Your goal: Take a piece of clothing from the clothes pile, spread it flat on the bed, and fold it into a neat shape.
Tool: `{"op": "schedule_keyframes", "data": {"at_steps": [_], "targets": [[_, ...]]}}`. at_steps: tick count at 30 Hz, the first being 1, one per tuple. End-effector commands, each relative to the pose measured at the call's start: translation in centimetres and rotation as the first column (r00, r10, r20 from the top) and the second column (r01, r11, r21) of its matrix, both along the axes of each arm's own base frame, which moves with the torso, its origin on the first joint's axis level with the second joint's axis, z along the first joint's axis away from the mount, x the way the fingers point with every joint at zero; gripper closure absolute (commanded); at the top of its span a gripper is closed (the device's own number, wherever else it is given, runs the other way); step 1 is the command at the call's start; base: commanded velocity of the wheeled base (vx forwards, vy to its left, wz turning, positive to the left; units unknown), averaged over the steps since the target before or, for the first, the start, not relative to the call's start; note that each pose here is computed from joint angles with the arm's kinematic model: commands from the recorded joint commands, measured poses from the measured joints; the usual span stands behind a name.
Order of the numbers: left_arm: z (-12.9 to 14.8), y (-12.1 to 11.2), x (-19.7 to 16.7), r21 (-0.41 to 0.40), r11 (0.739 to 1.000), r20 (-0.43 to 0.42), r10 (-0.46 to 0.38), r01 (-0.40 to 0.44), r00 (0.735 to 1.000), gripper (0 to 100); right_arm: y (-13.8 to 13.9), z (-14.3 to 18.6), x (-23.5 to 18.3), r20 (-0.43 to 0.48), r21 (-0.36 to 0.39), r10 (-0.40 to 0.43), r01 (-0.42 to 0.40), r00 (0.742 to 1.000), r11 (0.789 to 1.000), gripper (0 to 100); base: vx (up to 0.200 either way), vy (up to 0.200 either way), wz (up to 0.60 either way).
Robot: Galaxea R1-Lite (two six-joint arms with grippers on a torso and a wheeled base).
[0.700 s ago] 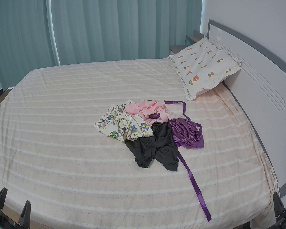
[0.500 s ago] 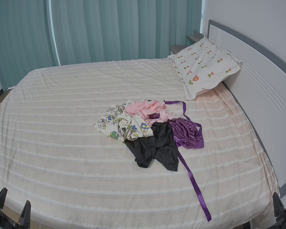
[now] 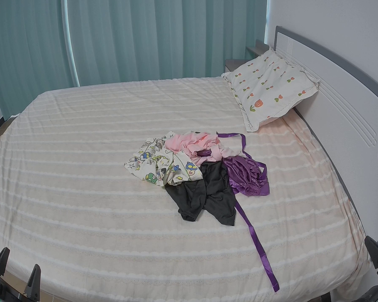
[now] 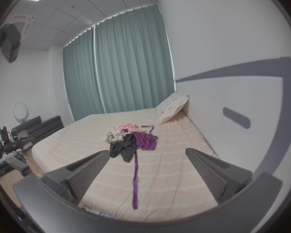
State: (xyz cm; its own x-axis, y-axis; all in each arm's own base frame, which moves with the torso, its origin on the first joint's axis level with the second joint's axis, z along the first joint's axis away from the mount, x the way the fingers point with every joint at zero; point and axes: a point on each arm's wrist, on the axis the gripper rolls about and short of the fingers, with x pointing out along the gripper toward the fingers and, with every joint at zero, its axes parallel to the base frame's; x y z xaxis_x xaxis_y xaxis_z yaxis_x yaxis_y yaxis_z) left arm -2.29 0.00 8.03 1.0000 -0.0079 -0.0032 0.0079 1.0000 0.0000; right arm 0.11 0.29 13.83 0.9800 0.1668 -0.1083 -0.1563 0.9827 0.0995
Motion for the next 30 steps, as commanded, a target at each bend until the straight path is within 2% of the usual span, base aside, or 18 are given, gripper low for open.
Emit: {"op": "schedule_keyframes", "data": {"at_steps": [1,2,3,5,8,14,16,17,23,30], "targets": [[-0.5,0.0,0.0,0.0,1.0,-0.004,0.0,0.0,1.0,0,1.3,0.3,6.8,-0.323,0.122,0.192,-0.161,0.927,0.979,0,0.0,0.0,0.0],[-0.5,0.0,0.0,0.0,1.0,-0.004,0.0,0.0,1.0,0,1.6,0.2,8.0,-0.351,0.142,0.207,-0.166,0.913,0.976,0,0.0,0.0,0.0],[-0.5,0.0,0.0,0.0,1.0,-0.004,0.0,0.0,1.0,0,1.6,0.2,8.0,-0.351,0.142,0.207,-0.166,0.913,0.976,0,0.0,0.0,0.0],[-0.5,0.0,0.0,0.0,1.0,-0.004,0.0,0.0,1.0,0,2.7,-0.5,11.0,-0.413,0.183,0.239,-0.178,0.879,0.967,0,0.0,0.0,0.0],[-0.5,0.0,0.0,0.0,1.0,-0.004,0.0,0.0,1.0,0,3.8,-1.6,14.3,-0.464,0.2,0.251,-0.175,0.85,0.964,0,0.0,0.0,0.0],[-0.5,0.0,0.0,0.0,1.0,-0.004,0.0,0.0,1.0,0,5.9,-4.6,20.3,-0.508,0.234,0.256,-0.154,0.822,0.96,0,0.0,0.0,0.0],[-0.5,0.0,0.0,0.0,1.0,-0.004,0.0,0.0,1.0,0,6.5,-5.2,21.3,-0.511,0.249,0.26,-0.148,0.819,0.957,0,0.0,0.0,0.0],[-0.5,0.0,0.0,0.0,1.0,-0.004,0.0,0.0,1.0,0,7.5,-6.2,23.4,-0.511,0.272,0.25,-0.121,0.822,0.954,0,0.0,0.0,0.0],[-0.5,0.0,0.0,0.0,1.0,-0.004,0.0,0.0,1.0,0,11.4,-10.0,28.7,-0.505,0.319,0.19,-0.022,0.842,0.947,0,0.0,0.0,0.0],[-0.5,0.0,0.0,0.0,1.0,-0.004,0.0,0.0,1.0,0,14.6,-13.2,32.5,-0.51,0.322,0.201,-0.031,0.837,0.946,0,0.0,0.0,0.0]]}}
